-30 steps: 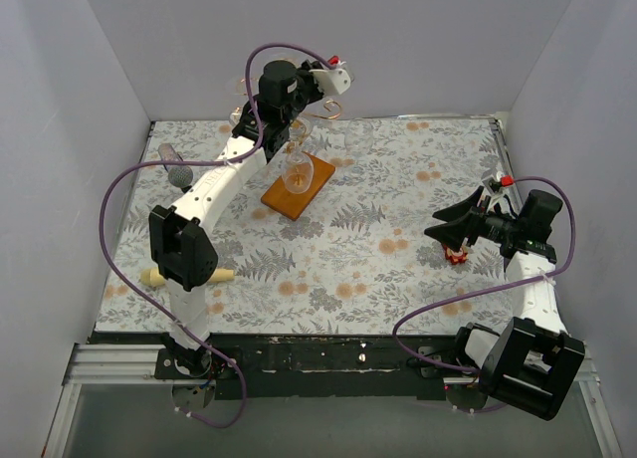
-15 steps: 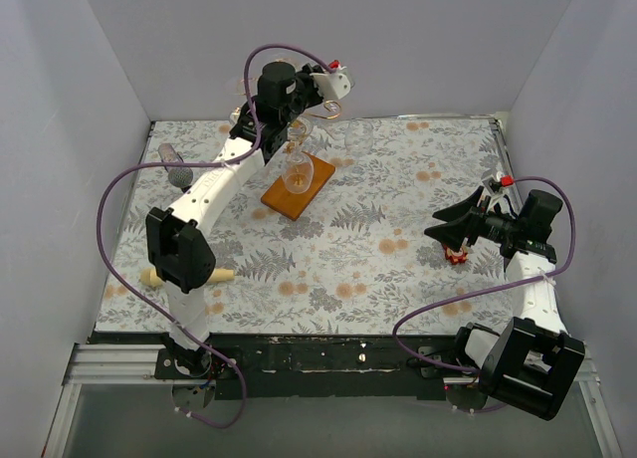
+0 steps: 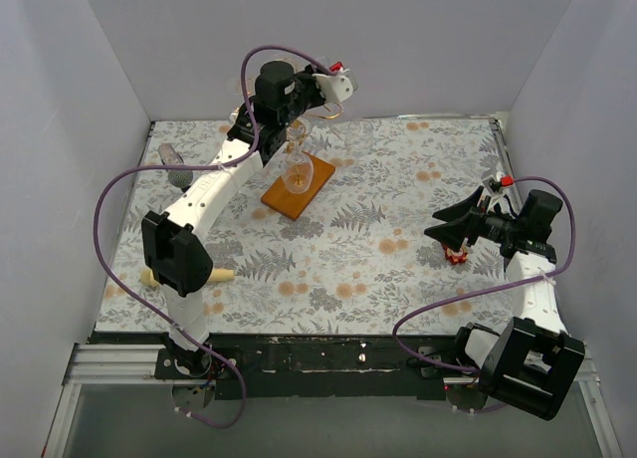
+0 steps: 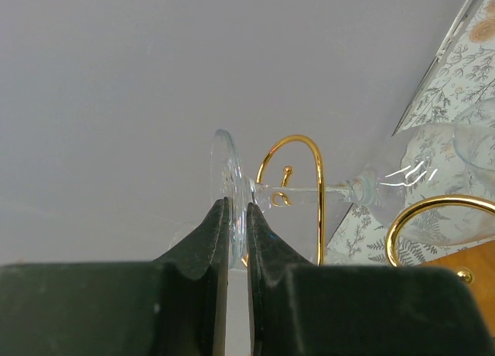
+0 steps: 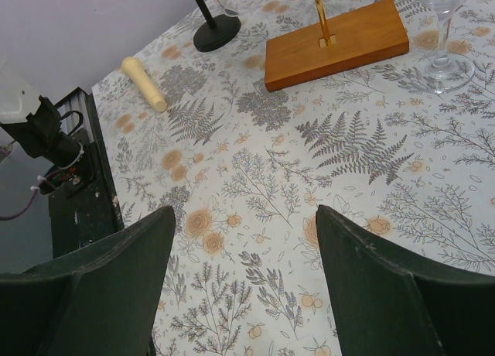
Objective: Place the wine glass upside down on the wine glass rack
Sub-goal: Turn the wine glass upside down at the wine rack.
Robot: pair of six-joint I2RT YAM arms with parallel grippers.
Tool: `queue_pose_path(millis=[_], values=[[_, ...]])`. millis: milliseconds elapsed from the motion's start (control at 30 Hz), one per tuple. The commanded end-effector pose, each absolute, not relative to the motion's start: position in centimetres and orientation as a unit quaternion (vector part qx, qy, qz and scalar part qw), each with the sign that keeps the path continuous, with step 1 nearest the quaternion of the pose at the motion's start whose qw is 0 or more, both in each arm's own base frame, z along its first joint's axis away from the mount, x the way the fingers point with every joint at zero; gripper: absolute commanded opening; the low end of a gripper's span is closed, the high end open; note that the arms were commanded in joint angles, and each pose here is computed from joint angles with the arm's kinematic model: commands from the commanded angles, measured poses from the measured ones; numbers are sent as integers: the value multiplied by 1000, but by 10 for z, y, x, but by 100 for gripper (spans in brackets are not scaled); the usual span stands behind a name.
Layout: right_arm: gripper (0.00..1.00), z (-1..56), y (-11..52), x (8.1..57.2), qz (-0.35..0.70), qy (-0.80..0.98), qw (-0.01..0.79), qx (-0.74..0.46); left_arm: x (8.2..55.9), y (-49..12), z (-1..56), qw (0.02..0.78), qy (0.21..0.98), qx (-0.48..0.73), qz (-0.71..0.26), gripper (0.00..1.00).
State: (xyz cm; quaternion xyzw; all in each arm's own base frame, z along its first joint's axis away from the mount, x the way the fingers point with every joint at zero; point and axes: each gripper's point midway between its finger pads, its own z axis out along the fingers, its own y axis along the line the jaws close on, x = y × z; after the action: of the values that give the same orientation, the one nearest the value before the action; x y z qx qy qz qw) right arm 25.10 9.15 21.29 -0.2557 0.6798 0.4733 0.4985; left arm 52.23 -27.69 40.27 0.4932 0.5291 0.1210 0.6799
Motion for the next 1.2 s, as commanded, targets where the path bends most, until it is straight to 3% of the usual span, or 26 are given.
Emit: queue_pose_path(millis=[0, 1167], values=[[81, 220, 92, 249, 474, 668, 506, -271, 495, -272, 470, 736, 474, 467, 128, 0], [81, 220, 92, 249, 478, 667, 504, -271, 515, -278, 477, 764, 462, 418, 167, 0]])
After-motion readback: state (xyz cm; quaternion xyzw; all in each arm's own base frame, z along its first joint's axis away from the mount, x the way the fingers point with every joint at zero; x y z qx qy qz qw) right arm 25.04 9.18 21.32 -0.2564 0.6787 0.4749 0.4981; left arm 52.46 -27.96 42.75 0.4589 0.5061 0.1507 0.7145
